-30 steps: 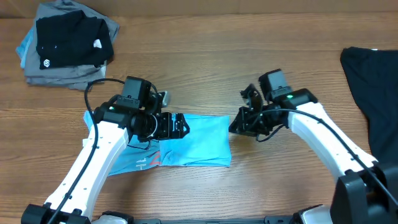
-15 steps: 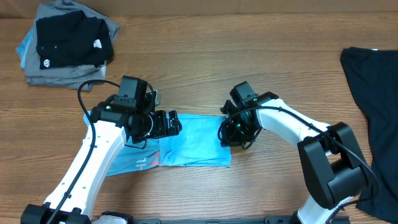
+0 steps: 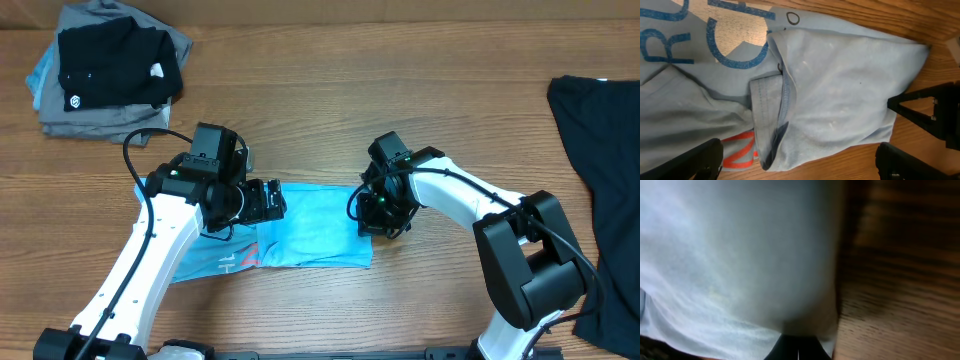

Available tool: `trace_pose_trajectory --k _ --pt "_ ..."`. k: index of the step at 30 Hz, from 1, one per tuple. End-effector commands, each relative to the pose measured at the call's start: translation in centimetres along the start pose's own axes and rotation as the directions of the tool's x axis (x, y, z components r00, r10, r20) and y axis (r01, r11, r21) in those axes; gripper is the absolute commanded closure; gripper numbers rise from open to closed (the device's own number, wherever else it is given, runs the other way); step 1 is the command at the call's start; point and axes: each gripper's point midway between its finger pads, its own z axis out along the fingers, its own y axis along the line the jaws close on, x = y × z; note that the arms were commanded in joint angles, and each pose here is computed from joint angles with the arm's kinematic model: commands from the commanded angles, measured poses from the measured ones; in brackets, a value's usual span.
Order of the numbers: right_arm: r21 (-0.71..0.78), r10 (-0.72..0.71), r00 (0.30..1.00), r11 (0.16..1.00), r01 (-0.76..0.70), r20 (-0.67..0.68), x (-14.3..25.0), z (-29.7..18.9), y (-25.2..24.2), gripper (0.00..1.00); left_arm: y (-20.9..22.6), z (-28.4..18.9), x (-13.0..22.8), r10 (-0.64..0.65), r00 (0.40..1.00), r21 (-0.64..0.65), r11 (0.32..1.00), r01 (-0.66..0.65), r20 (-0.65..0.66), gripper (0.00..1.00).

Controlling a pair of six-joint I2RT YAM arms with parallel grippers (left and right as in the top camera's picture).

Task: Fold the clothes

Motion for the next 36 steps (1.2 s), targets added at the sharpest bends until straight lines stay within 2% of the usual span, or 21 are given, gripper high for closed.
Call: trace_pose_trajectory --k 1,11,19,21,24,26,29,31,33,34,36 --pt "0.349 0.194 0.981 0.918 -0.187 0.016 1.0 2.0 -9.5 0.96 0.4 -0.6 -0.6 -0.005 1.000 -0.023 1.000 0.005 0.021 0.00" --pt "0.364 0.401 0.913 0.842 -0.397 0.070 0.3 -1.2 -15.8 0.96 0.5 -0.6 -0.3 0.003 1.000 -0.027 1.000 -0.003 0.010 0.00" --pt "0.295 0.510 0.847 0.794 -0.531 0.151 -1.7 -5.5 -18.5 0.96 0.6 -0.6 -0.5 0.029 0.999 -0.033 0.999 -0.029 0.017 0.00" --pt "0.273 0.545 0.819 0.772 -0.573 0.178 -2.1 -7.2 -19.3 0.96 1.5 -0.7 -0.5 0.023 1.000 -0.079 0.997 -0.022 0.021 0.00" --pt "0.227 0.589 0.780 0.746 -0.626 0.212 -2.4 -9.7 -19.7 0.96 2.9 -1.0 -0.6 -0.017 1.000 -0.113 0.993 0.019 0.021 0.00" --pt "0.199 0.594 0.772 0.748 -0.633 0.226 -2.3 -11.3 -19.2 0.96 4.0 -1.3 -0.9 -0.053 0.998 -0.118 0.991 0.056 0.030 0.00" --pt "0.182 0.586 0.772 0.755 -0.630 0.246 -1.9 -13.4 -18.3 0.94 5.1 -1.7 -1.6 -0.037 0.999 -0.087 0.995 0.040 0.039 0.00" --pt "0.156 0.572 0.782 0.773 -0.615 0.247 -1.6 -14.6 -17.3 0.81 4.7 -1.8 -1.7 0.002 1.000 -0.007 1.000 -0.001 0.025 0.00" --pt "0.108 0.540 0.809 0.812 -0.573 0.231 -1.5 -15.3 -15.9 0.48 4.6 -1.7 -1.6 0.011 1.000 0.035 0.999 -0.011 0.008 0.00" --pt "0.073 0.521 0.825 0.834 -0.547 0.219 -1.4 -15.6 -15.0 0.01 5.2 -1.6 -1.5 -0.004 1.000 0.020 1.000 0.004 -0.003 0.00" --pt "0.011 0.486 0.852 0.868 -0.497 0.194 -1.2 -16.0 -13.5 0.00 6.8 -1.1 -1.5 -0.044 0.999 -0.031 0.999 0.043 -0.019 0.00"
